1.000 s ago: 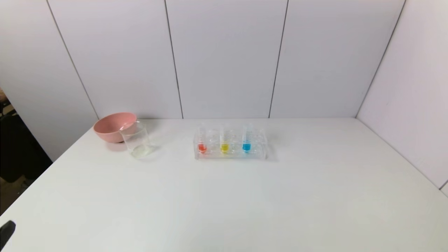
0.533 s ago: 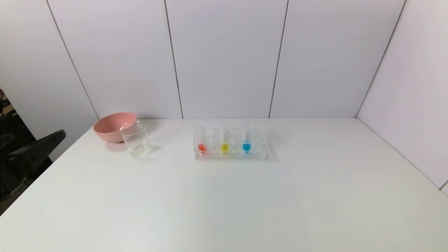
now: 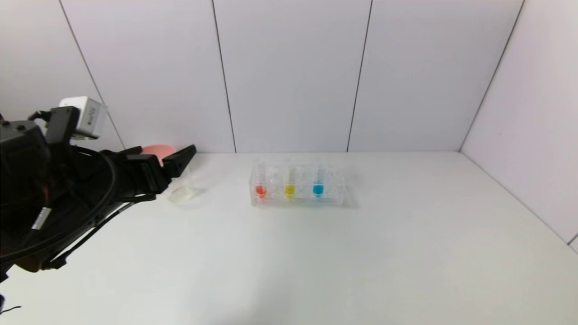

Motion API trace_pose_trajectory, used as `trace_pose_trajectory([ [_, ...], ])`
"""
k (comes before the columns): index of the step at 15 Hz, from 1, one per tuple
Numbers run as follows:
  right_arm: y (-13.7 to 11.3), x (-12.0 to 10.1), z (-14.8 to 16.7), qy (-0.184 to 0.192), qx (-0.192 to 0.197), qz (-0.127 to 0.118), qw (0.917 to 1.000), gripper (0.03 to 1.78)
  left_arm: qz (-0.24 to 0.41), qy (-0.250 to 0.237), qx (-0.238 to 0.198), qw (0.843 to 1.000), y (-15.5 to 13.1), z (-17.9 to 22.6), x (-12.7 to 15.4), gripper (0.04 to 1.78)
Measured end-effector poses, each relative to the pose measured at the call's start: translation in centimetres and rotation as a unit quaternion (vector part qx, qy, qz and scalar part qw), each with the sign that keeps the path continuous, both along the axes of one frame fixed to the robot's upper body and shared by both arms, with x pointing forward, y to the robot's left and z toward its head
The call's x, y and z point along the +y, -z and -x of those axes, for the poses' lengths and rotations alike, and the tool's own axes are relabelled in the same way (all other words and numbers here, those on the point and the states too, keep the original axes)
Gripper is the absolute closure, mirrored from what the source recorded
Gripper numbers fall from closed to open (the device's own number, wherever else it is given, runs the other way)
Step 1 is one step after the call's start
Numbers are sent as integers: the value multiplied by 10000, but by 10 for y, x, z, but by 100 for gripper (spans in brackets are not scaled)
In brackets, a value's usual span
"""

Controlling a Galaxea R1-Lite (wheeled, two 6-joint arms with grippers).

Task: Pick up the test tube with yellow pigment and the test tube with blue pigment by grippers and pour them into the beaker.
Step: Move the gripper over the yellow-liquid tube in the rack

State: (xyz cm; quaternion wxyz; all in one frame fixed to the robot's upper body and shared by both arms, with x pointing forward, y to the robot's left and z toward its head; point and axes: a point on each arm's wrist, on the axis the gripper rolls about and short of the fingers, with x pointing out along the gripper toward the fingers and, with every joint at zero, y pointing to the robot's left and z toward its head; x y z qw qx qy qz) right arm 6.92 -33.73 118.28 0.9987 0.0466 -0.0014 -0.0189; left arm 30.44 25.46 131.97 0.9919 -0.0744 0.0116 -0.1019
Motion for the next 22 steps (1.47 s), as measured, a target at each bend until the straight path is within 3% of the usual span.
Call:
trace_pose_trajectory([
  [11, 0, 0, 0, 2, 0, 0, 10000, 10, 97, -112, -24, 9999, 78, -45, -124, 4],
  [22, 0, 0, 0, 2, 0, 0, 10000, 10, -48, 72, 82, 9999, 106, -77, -180, 4],
])
